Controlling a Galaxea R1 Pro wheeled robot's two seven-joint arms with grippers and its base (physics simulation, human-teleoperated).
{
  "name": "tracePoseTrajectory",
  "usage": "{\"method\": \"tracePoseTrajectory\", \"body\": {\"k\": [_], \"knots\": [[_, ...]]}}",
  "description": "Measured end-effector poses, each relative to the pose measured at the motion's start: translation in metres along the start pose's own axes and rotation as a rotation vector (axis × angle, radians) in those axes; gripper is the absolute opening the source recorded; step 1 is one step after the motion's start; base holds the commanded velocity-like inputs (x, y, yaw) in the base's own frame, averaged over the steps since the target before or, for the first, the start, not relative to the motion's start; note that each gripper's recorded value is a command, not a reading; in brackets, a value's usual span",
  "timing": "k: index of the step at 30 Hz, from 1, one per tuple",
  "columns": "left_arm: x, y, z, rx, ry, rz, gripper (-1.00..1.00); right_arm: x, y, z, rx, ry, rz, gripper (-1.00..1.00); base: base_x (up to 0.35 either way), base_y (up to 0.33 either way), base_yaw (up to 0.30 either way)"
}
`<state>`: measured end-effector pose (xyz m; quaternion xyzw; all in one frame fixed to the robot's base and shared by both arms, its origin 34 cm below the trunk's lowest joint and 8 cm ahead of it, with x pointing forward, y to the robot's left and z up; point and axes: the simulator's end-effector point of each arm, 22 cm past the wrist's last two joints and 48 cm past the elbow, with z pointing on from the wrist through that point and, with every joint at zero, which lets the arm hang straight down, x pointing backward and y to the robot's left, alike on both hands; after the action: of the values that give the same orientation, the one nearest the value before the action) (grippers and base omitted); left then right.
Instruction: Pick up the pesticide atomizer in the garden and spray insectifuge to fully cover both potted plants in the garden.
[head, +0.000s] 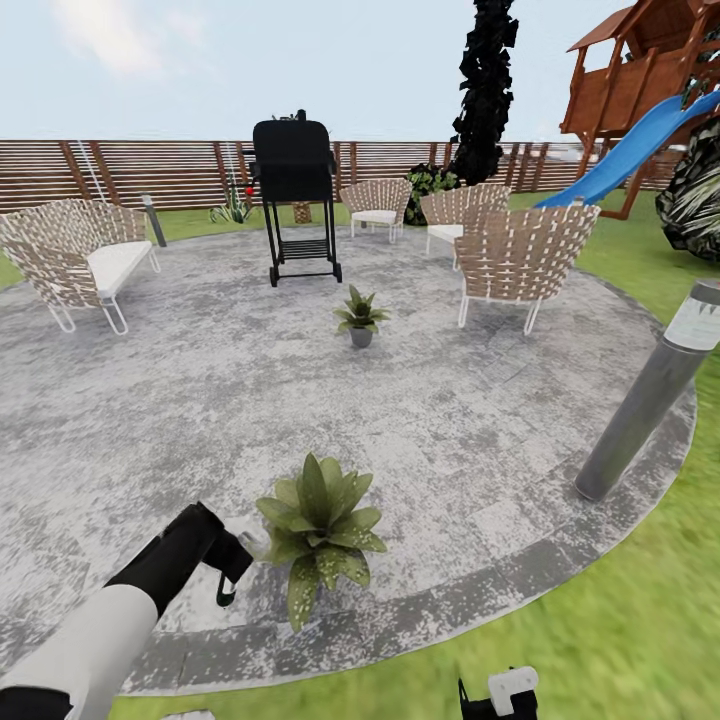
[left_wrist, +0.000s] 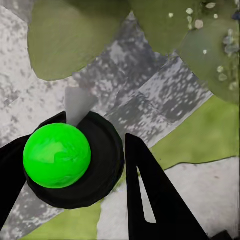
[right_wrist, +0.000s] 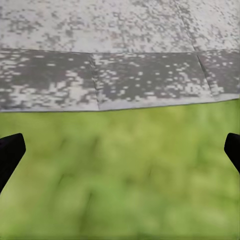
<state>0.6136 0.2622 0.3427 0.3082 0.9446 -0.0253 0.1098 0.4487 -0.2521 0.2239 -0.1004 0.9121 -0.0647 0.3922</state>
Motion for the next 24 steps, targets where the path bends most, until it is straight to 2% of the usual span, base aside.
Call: {"method": "tracePoseTrajectory", "body": {"k": [1,4,7,11,15,20,24], "knots": [[-0.010,0.000,-0.004,-0.006,-0.021,0.004,-1.00,0.000,0.000,0.000,0.000,0.000,0.000,1.00,0.000,0.000,0.000],[-0.010,0.003,-0.006,-0.010,-0.027,-0.004,-1.00,0.000,0.000,0.000,0.000,0.000,0.000,1.00,0.000,0.000,0.000],[-0.010,0.009,-0.008,-0.002,-0.046,-0.048,-1.00,0.000,0.000,0.000,0.000,0.000,0.000,1.00,0.000,0.000,0.000],[-0.010,0.011,-0.009,0.000,-0.051,-0.063,-1.00,0.000,0.000,0.000,0.000,0.000,0.000,1.00,0.000,0.000,0.000],[-0.014,0.006,-0.008,0.008,-0.057,-0.062,-1.00,0.000,0.000,0.000,0.000,0.001,0.000,1.00,0.000,0.000,0.000],[-0.031,0.002,-0.019,0.034,-0.108,-0.067,-1.00,0.000,0.000,0.000,0.000,0.001,0.000,1.00,0.000,0.000,0.000],[-0.030,0.004,-0.021,0.039,-0.109,-0.063,-1.00,0.000,0.000,0.000,0.000,0.001,0.000,1.00,0.000,0.000,0.000]]}}
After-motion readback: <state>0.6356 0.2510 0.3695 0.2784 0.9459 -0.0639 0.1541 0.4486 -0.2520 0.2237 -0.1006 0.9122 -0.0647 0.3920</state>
